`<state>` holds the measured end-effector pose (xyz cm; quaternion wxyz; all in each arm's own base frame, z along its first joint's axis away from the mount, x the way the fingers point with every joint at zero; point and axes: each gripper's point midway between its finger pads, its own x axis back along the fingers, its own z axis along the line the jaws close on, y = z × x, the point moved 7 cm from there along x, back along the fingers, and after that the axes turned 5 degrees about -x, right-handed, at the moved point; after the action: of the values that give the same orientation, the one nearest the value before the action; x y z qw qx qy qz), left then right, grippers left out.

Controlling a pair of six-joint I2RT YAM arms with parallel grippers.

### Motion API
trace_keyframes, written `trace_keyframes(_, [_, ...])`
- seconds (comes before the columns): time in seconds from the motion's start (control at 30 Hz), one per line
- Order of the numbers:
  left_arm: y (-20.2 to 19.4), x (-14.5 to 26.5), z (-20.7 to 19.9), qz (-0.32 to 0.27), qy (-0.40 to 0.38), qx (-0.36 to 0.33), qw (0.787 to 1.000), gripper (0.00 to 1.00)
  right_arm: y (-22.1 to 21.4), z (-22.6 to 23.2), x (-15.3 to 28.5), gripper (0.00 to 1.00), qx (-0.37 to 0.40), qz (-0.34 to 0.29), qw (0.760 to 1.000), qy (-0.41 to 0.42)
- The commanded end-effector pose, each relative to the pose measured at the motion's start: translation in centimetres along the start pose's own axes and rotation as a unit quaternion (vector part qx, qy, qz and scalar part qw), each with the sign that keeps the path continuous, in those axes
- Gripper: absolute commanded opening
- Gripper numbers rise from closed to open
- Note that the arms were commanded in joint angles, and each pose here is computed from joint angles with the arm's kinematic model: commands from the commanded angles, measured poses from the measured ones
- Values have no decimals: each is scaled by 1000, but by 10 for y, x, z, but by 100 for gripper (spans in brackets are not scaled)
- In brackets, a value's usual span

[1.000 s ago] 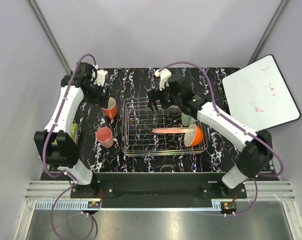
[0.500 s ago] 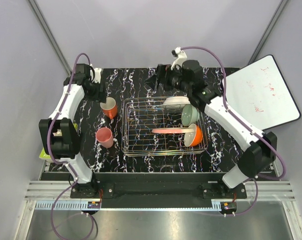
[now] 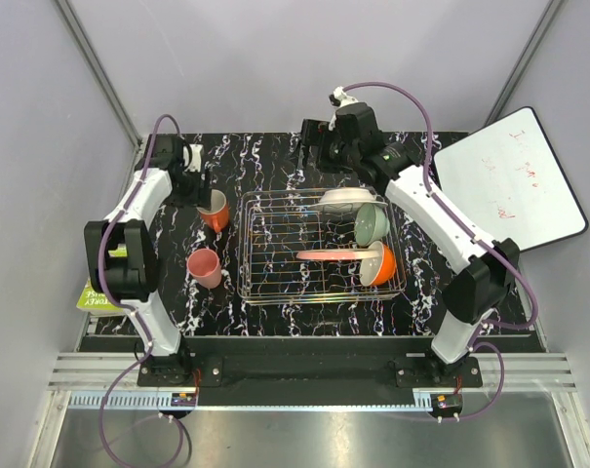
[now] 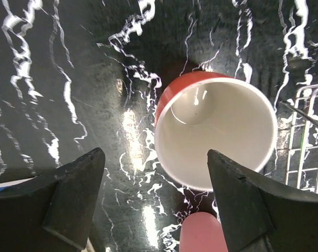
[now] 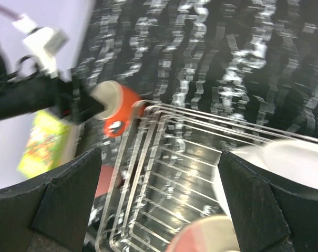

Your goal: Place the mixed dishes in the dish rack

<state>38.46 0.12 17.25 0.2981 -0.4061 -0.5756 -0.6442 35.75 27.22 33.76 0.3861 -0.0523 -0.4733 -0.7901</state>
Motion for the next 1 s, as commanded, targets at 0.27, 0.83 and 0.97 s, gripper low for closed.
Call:
trace_keyframes(0.27, [-7,-24,-1,12,2,10,1000,42,6,-4,14,100,46,-46,993,-97])
trace_keyframes(0.83, [-21,-38,-16,29,-51,17,998,0,-21,2,0,100,79,19,997,-13])
trace_keyframes(0.97, [15,26,-27,-72,-104,11,992,0,-18,18,6,96,87,16,995,54])
